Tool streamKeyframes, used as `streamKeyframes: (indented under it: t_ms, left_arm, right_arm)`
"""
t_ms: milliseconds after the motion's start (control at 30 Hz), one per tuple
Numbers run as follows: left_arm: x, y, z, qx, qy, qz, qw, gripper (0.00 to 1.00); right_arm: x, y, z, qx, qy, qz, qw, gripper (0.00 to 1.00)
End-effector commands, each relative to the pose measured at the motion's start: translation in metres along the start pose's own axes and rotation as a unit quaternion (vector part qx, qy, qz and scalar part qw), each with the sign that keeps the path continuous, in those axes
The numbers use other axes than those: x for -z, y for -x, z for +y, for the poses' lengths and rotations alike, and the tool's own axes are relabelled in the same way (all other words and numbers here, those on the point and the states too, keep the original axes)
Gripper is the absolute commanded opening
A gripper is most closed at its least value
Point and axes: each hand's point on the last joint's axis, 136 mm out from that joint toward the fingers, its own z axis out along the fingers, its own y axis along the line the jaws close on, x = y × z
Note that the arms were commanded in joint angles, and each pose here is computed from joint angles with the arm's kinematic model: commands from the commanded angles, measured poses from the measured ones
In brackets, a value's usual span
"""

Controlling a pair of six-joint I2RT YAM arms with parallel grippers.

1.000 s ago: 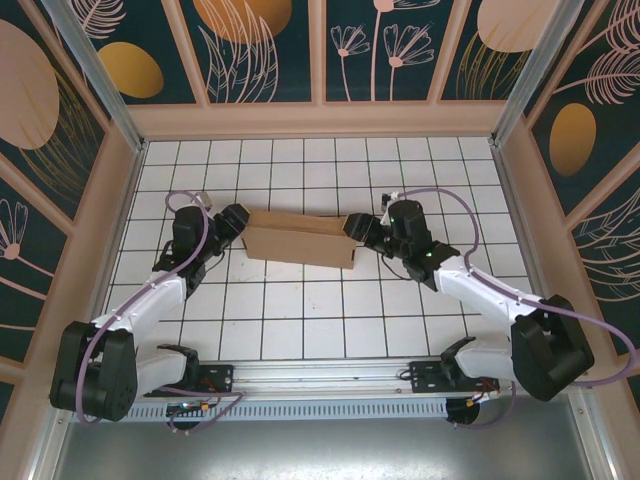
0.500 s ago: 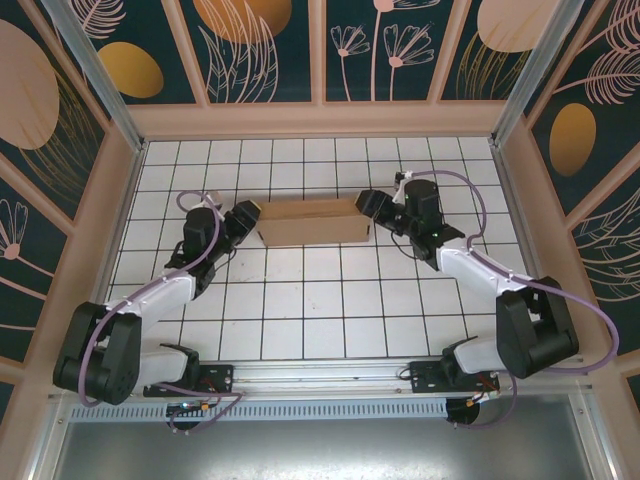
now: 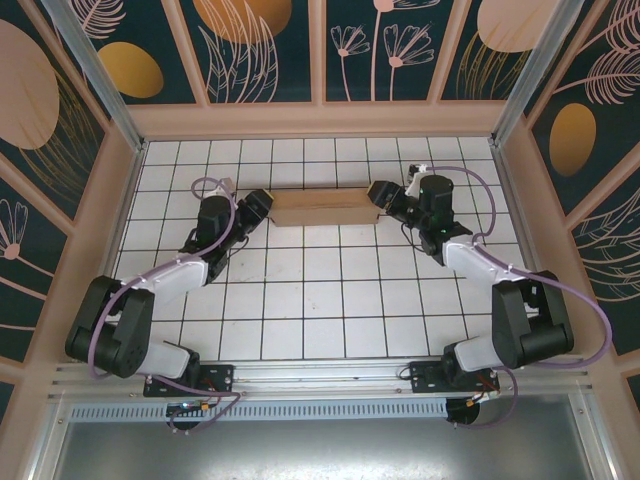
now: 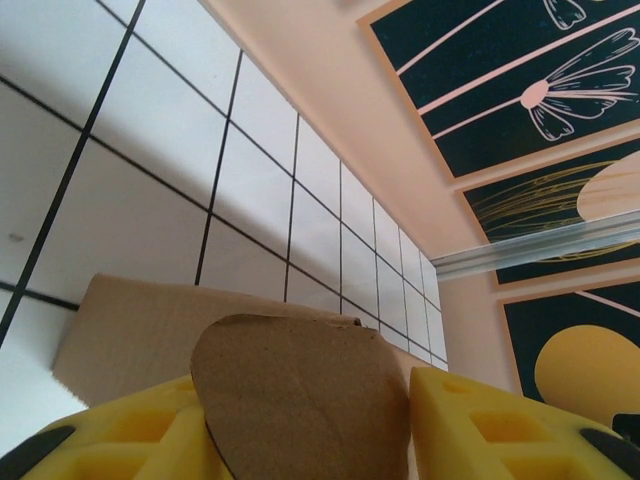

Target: Fold the paper box

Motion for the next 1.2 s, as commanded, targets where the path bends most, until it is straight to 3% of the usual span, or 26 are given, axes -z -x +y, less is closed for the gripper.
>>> streamKeyframes:
  t_ms: [0, 800, 1167]
  left_arm:
    - [-0.006, -0.008, -0.025, -0.029, -0.037, 0.021, 0.999, 0.47]
    - [-0.016, -0.008, 0.004, -0.005, 0.027, 0.016, 0.999, 0.48]
    - [-0.012, 0.016, 0.002, -0.02, 0.041, -0.002, 0.999, 0.63]
  right_arm:
    - [-0.003, -0.007, 0.023, 0.023, 0.062, 0.02, 0.998, 0.58]
    - [-0.033, -0.009, -0.003, -0.018, 0.015, 0.07, 0.997, 0.59]
    - [-0.033, 0.004, 0.003, -0.01, 0.009, 0.061, 0.998, 0.71]
